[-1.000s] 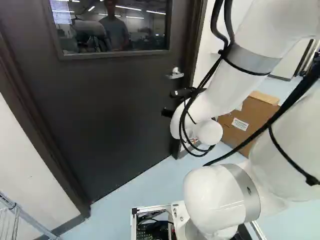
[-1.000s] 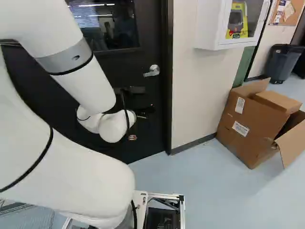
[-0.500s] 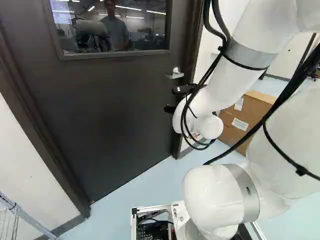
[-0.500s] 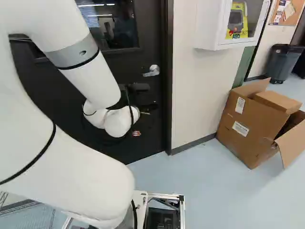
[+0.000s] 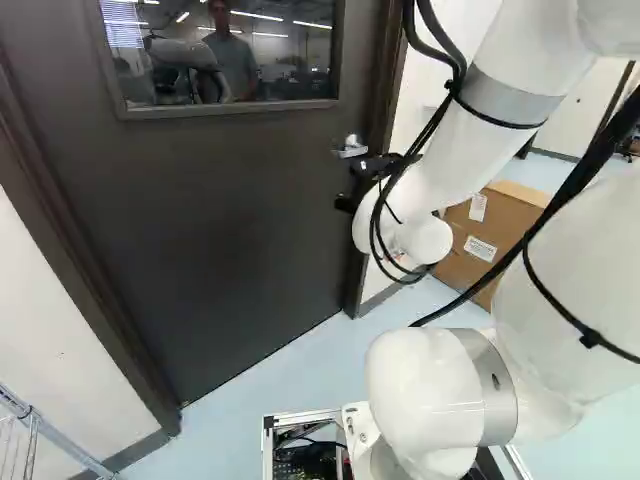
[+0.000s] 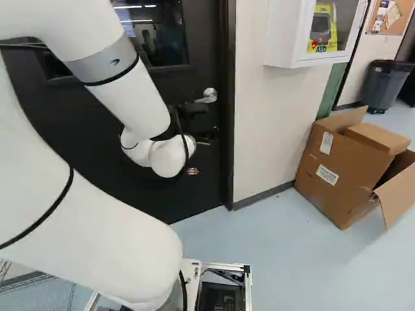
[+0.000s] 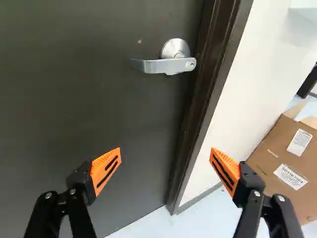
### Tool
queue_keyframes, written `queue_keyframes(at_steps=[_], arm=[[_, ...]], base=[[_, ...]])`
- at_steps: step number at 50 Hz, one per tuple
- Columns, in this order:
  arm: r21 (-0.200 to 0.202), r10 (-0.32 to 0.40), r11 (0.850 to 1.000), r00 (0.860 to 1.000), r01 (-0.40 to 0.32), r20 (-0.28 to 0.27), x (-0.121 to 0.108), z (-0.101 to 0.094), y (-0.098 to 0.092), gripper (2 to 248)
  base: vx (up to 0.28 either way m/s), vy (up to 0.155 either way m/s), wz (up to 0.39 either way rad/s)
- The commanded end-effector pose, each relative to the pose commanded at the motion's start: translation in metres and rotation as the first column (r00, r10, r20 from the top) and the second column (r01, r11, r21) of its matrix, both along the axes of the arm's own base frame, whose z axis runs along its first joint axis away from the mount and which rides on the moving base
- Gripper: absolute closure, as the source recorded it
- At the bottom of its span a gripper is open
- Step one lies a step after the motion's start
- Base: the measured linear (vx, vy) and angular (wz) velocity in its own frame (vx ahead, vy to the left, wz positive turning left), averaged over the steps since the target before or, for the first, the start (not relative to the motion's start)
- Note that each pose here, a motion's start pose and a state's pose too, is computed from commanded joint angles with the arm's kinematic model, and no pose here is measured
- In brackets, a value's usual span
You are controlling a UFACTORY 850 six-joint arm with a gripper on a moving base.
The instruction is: Open the door and move inside
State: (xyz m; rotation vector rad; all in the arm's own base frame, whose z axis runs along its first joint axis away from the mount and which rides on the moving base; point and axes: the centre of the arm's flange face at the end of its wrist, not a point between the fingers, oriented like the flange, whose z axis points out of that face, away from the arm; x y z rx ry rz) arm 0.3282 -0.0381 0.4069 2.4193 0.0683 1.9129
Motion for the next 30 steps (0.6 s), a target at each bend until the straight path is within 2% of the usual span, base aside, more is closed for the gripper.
queue_keyframes(at_steps=[15, 30], arm=[[-0.046, 0.04, 0.998, 0.998, -0.037, 0.055, 0.014, 0.017, -0.011, 3], [-0.103, 0.097, 0.991, 0.989, -0.086, 0.111, 0.028, 0.035, -0.021, 3]], base=[[0.0, 0.0, 0.0], [0.0, 0.0, 0.0]])
